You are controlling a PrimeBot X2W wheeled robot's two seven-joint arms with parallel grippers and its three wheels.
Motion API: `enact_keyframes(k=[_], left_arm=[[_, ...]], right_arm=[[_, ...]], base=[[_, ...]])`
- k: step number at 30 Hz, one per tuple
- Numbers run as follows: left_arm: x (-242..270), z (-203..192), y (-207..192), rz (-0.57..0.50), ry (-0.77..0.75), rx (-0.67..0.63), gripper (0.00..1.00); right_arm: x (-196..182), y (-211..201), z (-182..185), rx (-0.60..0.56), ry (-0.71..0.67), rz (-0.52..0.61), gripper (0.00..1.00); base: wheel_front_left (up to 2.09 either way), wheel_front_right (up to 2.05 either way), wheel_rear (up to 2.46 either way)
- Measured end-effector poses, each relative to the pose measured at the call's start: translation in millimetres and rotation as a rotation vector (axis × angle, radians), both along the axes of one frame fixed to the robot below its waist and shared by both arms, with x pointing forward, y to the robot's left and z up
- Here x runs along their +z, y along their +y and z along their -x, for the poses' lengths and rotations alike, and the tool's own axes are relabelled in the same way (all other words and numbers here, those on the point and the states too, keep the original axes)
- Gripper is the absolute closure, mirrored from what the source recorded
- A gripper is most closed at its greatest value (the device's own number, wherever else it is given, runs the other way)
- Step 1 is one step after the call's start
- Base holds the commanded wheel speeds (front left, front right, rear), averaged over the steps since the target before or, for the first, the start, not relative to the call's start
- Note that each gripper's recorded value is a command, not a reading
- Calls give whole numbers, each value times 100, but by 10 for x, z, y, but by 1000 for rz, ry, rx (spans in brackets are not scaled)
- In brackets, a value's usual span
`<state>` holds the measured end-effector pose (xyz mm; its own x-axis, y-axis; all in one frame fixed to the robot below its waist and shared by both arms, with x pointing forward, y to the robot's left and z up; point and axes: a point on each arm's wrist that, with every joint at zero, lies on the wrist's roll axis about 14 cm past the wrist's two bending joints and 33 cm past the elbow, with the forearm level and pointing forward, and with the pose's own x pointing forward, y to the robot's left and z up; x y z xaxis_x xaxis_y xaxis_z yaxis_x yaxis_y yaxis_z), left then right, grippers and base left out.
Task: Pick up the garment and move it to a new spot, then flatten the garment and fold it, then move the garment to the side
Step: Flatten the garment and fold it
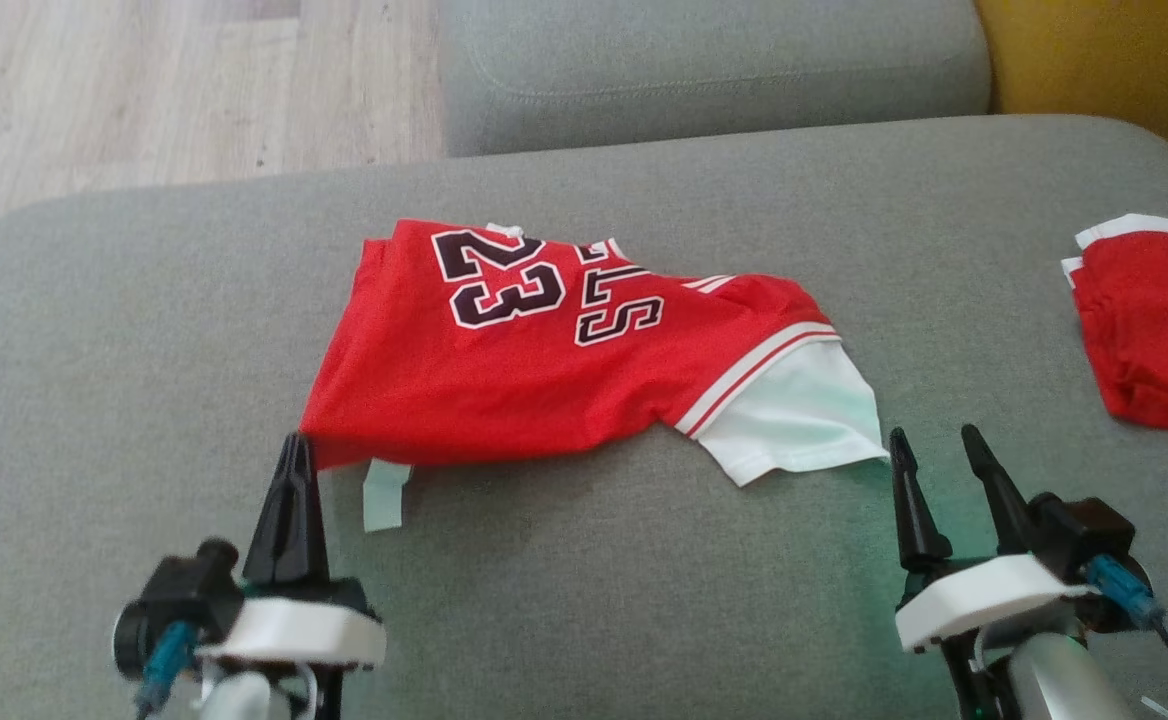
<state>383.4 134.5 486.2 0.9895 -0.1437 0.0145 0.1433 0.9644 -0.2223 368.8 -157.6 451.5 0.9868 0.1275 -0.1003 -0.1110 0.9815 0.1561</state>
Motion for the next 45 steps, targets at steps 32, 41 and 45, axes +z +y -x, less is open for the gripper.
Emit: enact_keyframes(k=[32, 41, 45], left_arm=[[-803, 97, 388, -194, 257, 103, 0], [-800, 304, 382, -179, 253, 105, 0], [-849, 252, 340, -176, 267, 88, 0]], right_arm=[[96, -8, -157, -3, -33, 32, 0], [-100, 79, -51, 13, 29, 14, 0], [-308, -65, -104, -33, 98, 16, 0]], base=[[0, 0, 0], [0, 0, 0], [0, 0, 0]])
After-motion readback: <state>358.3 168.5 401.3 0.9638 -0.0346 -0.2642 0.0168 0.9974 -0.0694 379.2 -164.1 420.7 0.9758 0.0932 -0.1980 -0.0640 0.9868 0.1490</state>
